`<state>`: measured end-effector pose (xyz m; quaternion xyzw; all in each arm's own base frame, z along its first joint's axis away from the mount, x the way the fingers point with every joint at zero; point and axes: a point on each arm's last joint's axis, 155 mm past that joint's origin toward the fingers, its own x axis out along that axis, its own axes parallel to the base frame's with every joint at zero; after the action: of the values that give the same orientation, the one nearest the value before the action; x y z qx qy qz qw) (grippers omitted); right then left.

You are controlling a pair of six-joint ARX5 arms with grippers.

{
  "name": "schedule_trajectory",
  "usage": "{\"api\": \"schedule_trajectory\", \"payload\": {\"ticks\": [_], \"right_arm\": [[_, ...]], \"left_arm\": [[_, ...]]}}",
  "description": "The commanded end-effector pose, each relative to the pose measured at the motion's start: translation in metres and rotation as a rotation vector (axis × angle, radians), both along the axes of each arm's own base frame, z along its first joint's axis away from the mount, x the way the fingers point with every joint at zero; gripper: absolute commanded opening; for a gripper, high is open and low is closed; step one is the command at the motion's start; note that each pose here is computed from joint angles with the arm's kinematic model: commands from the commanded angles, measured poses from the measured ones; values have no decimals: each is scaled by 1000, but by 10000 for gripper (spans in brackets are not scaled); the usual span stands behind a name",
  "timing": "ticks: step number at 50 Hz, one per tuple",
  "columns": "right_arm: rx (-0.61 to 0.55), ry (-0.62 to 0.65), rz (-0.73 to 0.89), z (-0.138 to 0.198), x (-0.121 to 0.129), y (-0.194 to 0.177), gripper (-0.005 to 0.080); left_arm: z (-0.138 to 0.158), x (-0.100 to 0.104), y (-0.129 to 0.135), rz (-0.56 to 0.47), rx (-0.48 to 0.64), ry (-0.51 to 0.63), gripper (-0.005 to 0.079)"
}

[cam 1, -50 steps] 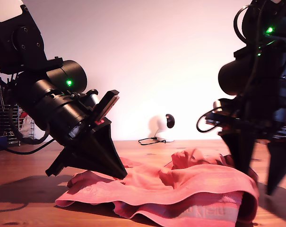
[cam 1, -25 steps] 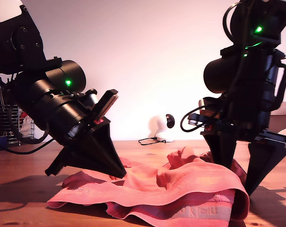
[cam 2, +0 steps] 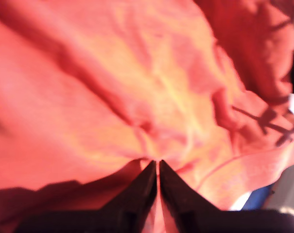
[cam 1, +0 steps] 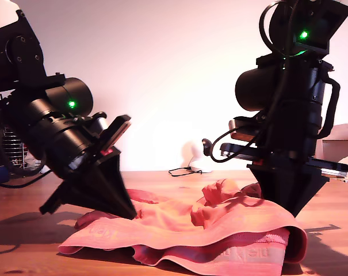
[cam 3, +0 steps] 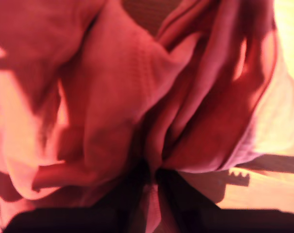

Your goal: Fold the underwear in front of you. After folding it, place it to the right side.

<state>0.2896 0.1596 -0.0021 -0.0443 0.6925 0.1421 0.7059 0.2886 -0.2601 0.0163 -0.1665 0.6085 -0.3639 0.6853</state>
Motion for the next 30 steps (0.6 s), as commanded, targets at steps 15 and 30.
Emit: {"api": "schedule_trajectory", "payload": {"ticks": [15, 30], "right_arm": [[-149, 68, 35, -5, -13, -49, -13], [-121, -4, 35, 46, 15, -44, -13]], "left_arm": [[-1, -17, -13, -57, 26, -12, -21], [1, -31, -33, -111, 15, -29, -21]]}}
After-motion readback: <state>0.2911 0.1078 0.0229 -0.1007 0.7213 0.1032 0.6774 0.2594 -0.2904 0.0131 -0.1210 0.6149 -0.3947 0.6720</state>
